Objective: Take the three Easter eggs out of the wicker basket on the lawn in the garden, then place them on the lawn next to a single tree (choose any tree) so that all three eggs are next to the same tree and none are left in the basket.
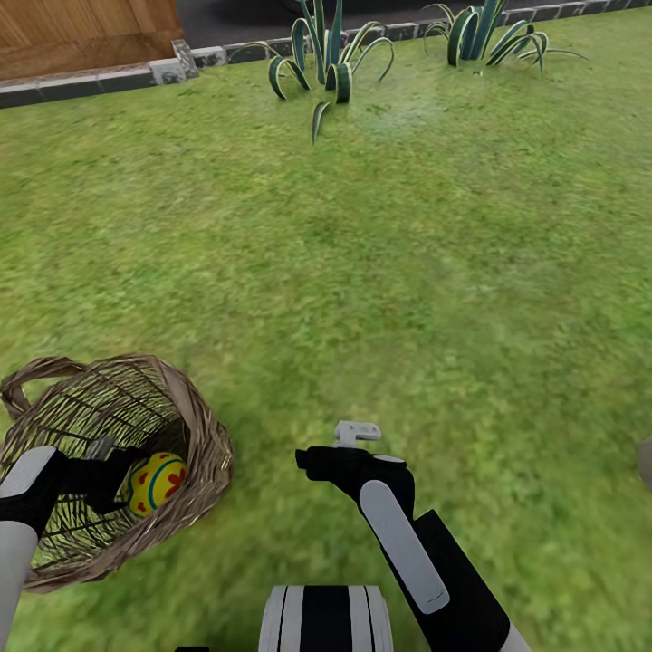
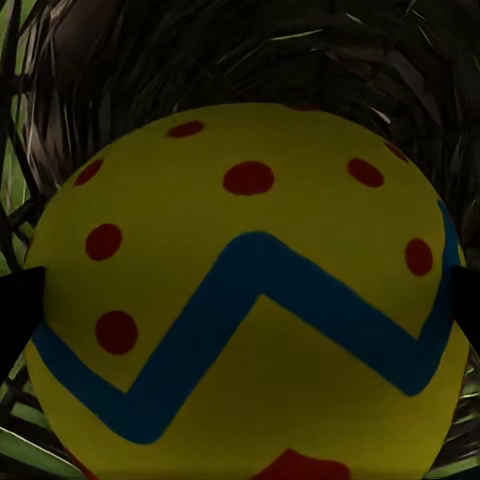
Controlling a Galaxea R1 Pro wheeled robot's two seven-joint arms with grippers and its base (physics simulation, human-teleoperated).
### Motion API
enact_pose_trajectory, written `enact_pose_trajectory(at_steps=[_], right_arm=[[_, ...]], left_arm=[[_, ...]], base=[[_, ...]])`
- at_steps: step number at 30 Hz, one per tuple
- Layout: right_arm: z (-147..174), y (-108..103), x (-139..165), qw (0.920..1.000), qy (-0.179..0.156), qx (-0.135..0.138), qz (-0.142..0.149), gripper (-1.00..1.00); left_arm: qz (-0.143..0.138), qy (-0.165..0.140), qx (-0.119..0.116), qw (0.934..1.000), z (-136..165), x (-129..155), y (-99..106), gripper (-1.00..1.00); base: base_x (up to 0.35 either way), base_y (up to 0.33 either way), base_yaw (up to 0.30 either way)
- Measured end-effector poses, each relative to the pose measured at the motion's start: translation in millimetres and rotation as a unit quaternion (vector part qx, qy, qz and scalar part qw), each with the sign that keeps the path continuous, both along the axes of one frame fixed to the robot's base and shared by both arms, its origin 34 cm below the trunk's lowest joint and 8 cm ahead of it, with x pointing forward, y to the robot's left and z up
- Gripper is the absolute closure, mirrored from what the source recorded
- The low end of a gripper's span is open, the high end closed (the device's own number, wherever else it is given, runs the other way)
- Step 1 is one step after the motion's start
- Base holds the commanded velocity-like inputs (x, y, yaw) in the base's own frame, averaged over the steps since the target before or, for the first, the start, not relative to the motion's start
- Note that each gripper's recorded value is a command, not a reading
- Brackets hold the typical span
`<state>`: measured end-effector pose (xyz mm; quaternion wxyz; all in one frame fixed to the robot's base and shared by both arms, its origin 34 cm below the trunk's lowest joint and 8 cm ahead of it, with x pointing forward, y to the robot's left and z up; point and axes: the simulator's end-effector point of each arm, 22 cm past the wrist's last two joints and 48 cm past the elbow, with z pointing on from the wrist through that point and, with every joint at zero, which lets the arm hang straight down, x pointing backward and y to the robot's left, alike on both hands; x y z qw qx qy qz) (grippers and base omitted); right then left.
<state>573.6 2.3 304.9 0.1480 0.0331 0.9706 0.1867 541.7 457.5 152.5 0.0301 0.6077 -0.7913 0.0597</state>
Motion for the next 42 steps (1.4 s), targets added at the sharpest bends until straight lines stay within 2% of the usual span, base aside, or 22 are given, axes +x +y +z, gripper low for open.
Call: enact_pose_trajectory(at_steps=[8,19,42], right_arm=[[11,0,4,0.9999,-0.010,0.000,0.000,-1.00],[10,-1,4,0.9999,-0.010,-0.001,0.000,-1.00],[60,-1,18,0.9984,-0.057,-0.001,0.000,-1.00]], left_arm=[[-0.002,-0.013,-0.002,0.9999,11,8,-1,1.00],[-0.002,-0.013,-0.002,0.9999,11,9,-1,1.00],[-0.006,-0.059,-0.010,0.9982,58,36,-4,1.00]], base=[[0.000,0.000,0.000],[0.000,0.000,0.000],[0.000,0.000,0.000]])
